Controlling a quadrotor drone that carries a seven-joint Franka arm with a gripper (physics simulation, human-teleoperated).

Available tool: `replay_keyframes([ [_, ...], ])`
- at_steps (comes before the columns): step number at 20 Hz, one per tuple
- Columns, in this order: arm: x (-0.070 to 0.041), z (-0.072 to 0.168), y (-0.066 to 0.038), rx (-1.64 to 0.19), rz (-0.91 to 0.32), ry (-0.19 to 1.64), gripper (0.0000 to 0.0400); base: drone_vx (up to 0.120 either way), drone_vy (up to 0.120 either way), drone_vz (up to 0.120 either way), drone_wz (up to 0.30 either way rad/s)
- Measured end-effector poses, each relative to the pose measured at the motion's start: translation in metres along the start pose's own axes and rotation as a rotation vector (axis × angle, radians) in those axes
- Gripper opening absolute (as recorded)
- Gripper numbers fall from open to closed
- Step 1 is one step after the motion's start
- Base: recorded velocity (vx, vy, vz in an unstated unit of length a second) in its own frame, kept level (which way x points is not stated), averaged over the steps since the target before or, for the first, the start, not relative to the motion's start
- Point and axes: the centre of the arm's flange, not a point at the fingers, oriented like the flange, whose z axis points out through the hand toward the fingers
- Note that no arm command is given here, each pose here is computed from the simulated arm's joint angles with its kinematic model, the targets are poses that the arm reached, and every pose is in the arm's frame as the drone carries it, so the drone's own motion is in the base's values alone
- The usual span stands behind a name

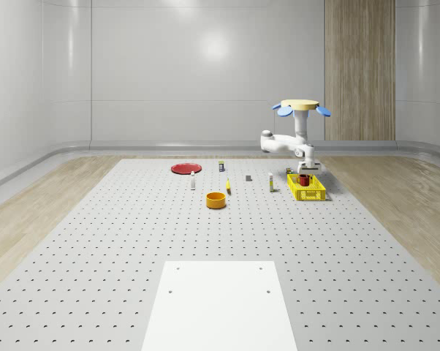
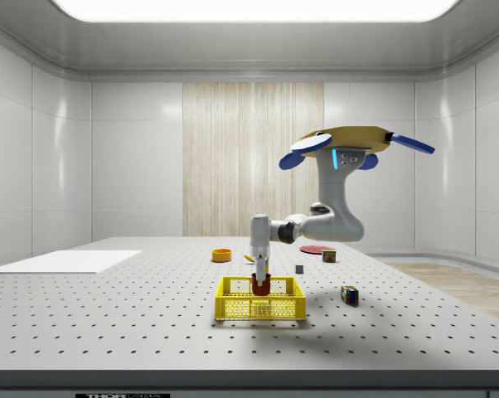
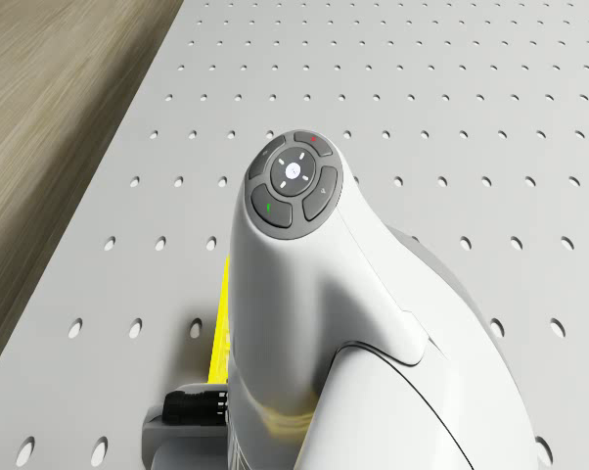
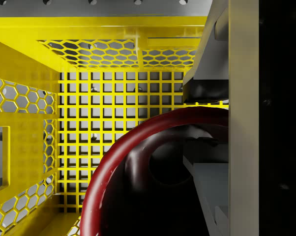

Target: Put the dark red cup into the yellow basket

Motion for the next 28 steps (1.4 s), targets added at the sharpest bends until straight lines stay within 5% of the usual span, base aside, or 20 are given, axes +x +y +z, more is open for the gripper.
replay_keyframes([
  [16, 0.000, 0.033, 0.000, 0.000, 0.000, 0.000, 0.0100, 0.027, 0.000, 0.000, 0.000],
  [19, 0.000, 0.038, 0.000, 0.000, 0.000, 0.000, 0.0246, 0.000, 0.000, 0.000, 0.000],
  [21, 0.000, 0.036, 0.000, 0.000, 0.000, 0.000, 0.0306, 0.000, 0.000, 0.000, 0.000],
  [28, 0.000, 0.024, 0.000, 0.000, 0.000, 0.000, 0.0384, 0.000, 0.000, 0.000, 0.000],
])
